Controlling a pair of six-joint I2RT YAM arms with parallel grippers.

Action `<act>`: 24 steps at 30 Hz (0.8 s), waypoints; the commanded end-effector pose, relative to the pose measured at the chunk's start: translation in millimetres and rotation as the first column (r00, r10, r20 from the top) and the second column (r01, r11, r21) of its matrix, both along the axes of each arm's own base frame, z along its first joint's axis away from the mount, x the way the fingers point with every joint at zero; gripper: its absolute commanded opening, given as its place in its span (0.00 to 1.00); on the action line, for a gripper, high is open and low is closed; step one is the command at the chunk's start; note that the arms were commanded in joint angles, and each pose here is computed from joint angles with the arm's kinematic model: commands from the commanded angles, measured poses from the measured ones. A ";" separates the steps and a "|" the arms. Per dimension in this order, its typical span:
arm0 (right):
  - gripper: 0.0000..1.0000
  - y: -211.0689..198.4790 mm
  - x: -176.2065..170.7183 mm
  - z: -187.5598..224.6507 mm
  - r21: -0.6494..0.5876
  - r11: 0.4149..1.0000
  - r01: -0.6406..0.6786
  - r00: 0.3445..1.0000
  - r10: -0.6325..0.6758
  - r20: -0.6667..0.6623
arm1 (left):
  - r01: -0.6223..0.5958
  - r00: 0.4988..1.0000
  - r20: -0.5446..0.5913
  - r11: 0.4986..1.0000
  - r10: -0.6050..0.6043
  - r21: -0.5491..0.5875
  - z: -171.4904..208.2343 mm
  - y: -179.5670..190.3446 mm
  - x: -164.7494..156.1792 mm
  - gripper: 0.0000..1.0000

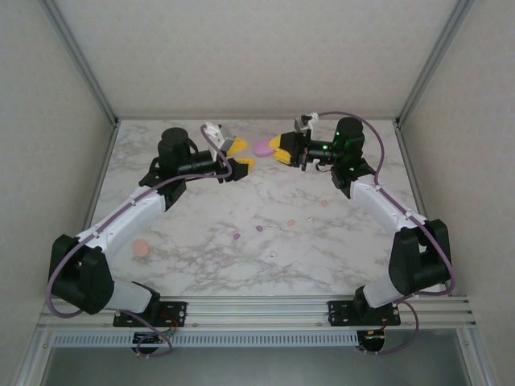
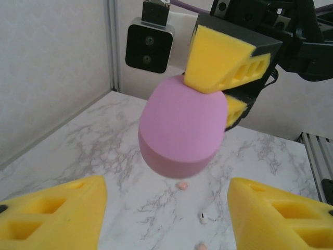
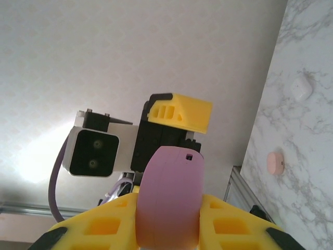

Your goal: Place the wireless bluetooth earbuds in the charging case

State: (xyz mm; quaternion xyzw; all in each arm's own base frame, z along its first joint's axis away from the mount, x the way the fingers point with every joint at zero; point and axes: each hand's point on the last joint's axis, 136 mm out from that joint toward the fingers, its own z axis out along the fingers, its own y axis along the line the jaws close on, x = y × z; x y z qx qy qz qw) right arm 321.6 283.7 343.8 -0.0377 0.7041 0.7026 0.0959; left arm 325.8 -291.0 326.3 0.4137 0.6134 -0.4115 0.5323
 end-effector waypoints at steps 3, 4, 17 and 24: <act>0.17 6.1 -14.2 30.0 0.042 0.997 -0.064 0.995 0.061 0.077 | 0.112 0.993 0.047 0.994 -0.111 -0.021 22.3 -13.0 -9.8 0.61; 0.17 6.6 -14.1 30.4 0.044 0.997 -0.065 0.995 0.062 0.079 | 0.120 0.992 0.043 0.993 -0.119 -0.019 22.6 -14.6 -10.2 0.61; 0.17 12.8 -12.6 26.9 0.051 0.996 -0.076 0.996 0.073 0.060 | 0.170 0.985 0.028 0.985 -0.170 0.009 24.7 -25.1 -16.0 0.51; 0.19 13.3 -12.5 25.8 0.052 0.996 -0.073 0.996 0.070 0.057 | 0.172 0.985 0.021 0.985 -0.172 0.032 23.3 -24.4 -17.8 0.30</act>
